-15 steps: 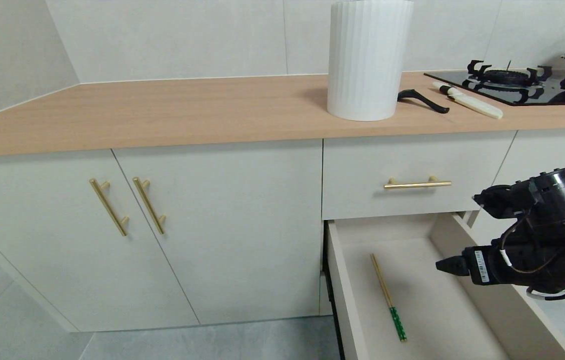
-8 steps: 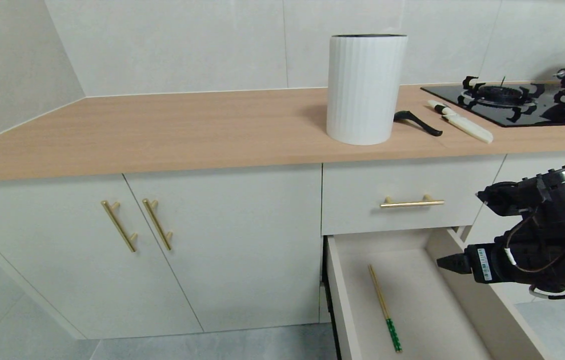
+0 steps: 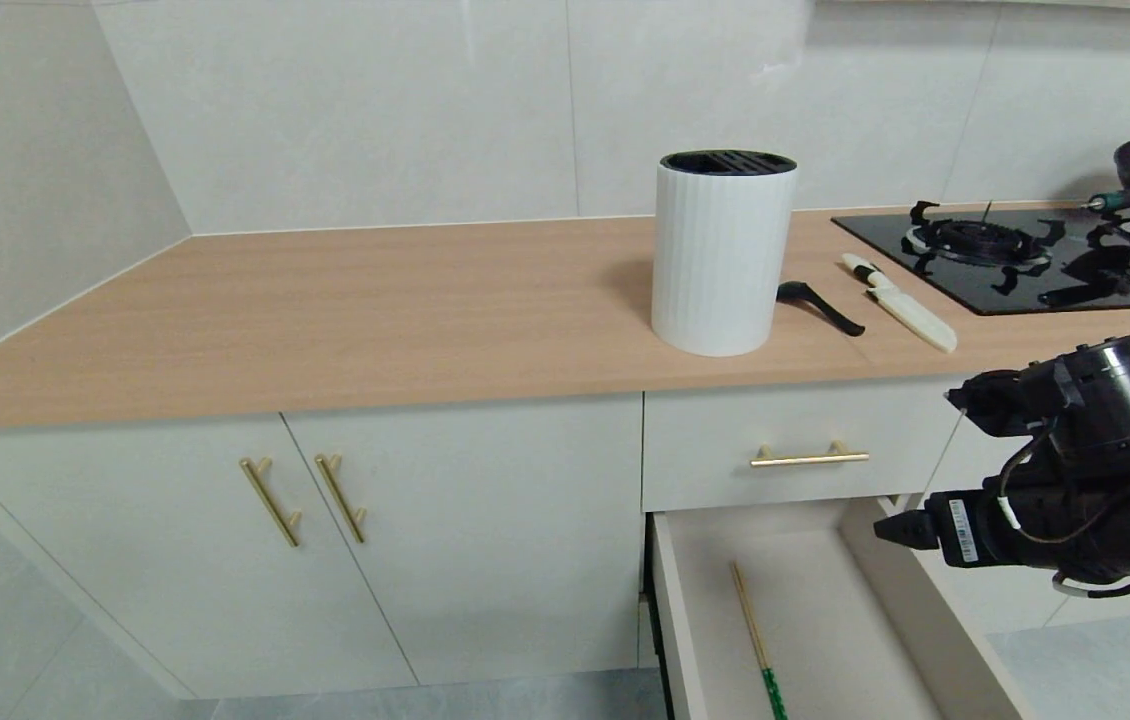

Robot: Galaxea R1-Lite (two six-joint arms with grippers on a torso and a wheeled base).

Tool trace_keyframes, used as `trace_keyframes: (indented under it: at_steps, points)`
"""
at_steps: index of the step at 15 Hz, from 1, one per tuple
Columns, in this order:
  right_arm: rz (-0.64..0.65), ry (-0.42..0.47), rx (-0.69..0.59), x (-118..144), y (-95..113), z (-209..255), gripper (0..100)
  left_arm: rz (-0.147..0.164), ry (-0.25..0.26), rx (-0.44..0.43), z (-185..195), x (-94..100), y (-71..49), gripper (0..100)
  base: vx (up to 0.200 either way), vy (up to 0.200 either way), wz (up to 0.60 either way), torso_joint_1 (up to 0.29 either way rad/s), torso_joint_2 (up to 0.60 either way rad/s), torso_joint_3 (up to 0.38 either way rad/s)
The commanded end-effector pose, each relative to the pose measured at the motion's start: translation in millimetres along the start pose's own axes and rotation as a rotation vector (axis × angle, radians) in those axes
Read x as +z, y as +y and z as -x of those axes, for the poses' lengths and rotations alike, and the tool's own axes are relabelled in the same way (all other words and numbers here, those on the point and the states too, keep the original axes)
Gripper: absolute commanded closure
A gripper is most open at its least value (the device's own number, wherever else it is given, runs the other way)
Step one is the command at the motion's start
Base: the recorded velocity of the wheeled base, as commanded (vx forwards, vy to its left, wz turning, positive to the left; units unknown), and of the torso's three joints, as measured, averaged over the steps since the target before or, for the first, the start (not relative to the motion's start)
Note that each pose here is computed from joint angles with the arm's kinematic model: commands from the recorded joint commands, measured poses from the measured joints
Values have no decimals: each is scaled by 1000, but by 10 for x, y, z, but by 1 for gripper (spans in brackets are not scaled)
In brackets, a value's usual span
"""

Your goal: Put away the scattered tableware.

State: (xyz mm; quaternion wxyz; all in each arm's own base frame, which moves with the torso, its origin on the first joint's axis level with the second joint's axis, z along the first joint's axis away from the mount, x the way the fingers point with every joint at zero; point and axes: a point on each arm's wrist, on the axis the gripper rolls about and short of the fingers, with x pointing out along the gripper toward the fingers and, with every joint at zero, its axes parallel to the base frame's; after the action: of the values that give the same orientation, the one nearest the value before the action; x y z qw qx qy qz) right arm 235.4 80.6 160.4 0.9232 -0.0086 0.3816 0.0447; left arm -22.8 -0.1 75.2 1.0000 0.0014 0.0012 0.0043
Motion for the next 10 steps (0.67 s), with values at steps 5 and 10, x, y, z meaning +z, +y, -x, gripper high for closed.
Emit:
trace_keyframes:
  at_steps: [5,10]
  points:
    - [2,11,-2,-5,7,-43,0,0,1,1,0,0,0,0,0,0,0,204,-482,-284]
    - [8,-73,-45,122,-192,-90,0,0,1,1,0,0,0,0,0,0,0,170,-386,-221]
